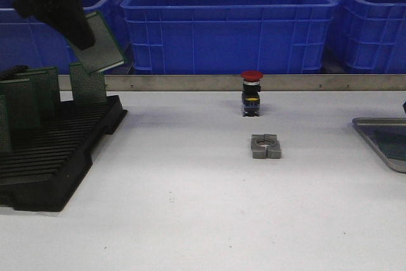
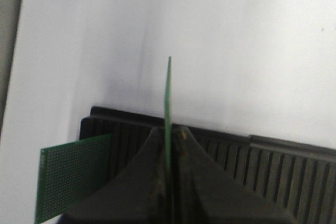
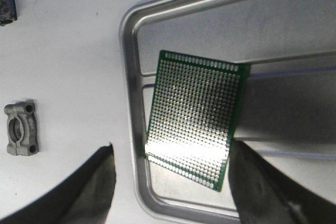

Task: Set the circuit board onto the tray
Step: 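Lift the second board out of the rack with the left gripper, then grasp the held board's edge with the right gripper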

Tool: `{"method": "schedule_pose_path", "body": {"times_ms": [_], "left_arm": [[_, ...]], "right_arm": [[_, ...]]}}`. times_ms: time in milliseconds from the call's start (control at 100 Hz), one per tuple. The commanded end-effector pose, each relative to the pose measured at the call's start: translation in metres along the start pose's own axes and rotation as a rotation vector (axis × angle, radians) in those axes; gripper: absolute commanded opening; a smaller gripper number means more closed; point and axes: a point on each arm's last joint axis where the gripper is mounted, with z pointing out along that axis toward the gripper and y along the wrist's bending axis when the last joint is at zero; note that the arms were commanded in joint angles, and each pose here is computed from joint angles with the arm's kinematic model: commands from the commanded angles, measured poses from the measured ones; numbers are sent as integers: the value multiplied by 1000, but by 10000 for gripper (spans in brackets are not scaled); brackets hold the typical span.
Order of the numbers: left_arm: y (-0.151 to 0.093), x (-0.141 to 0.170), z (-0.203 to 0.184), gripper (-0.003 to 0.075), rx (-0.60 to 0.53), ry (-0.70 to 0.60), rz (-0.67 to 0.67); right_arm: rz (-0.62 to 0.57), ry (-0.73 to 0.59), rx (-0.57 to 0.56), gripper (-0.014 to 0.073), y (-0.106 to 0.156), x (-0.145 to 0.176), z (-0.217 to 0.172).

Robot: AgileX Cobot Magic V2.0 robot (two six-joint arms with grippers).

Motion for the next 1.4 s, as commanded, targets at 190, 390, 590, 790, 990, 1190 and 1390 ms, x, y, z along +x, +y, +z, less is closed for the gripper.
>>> {"method": "schedule_pose_path", "body": {"times_ms": [190,390,590,790,990,1190,1390], "left_arm": [[-43,-75,-57,-18,-12,-237,103],[-79,-125,-36,-18,103,-303,192],[-108,-156,-9,-18,206,-312,270],[-117,-164,16,-18,270,-298,284],[-117,-164,18,-18,276,-299,279],[-117,-164,18,-18,276,-299,279],[-117,-164,18,-18,276,-299,279]], "right_arm": [[-29,-53,-40,487,15,-8,-21],[-28,-51,-41,487,16,-8,-21],[-28,-51,-43,487,16,-8,-21],[-51,-32,-63,487,18,-6,-22],[-185,-75,-180,487,42,-6,-38],[-374,-153,-326,487,73,-2,-65],[-598,-176,-416,487,101,10,-90]]}}
